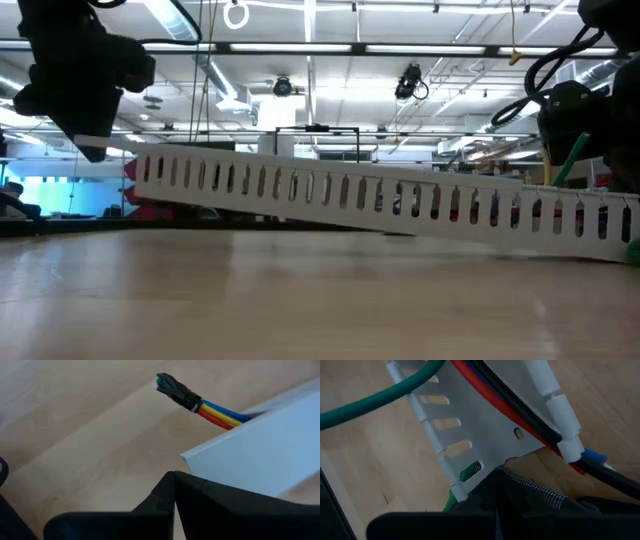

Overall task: Ziptie cables
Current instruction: Close the white cable duct

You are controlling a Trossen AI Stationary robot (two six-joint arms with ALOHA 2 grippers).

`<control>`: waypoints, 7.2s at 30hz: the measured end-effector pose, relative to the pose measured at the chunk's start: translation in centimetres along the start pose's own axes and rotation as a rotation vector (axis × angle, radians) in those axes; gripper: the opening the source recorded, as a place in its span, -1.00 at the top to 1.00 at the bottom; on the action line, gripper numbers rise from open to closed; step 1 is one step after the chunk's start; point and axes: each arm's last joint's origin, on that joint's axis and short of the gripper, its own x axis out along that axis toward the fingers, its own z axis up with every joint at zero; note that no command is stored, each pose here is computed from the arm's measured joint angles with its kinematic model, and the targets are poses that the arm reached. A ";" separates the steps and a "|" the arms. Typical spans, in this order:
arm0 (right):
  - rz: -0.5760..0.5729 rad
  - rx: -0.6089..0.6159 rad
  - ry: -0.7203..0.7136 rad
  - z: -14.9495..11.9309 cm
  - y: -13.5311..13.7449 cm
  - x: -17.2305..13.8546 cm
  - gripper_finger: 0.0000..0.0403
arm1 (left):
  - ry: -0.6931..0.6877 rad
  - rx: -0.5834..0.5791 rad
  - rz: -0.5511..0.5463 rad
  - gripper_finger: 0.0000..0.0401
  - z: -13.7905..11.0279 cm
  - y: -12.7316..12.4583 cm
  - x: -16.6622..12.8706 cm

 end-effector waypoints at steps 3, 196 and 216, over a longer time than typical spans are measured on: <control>0.002 0.000 0.000 0.0 0.0 0.0 1.00 | 0.077 0.068 -0.004 1.00 -0.1 0.2 -0.9; 0.229 -0.037 -0.104 1.5 2.6 -4.9 0.35 | -0.030 0.893 -0.240 -0.27 8.1 -24.7 11.7; 0.195 0.003 -0.287 3.6 1.1 -7.5 0.55 | 0.043 0.710 -0.202 -0.27 7.6 -24.4 11.6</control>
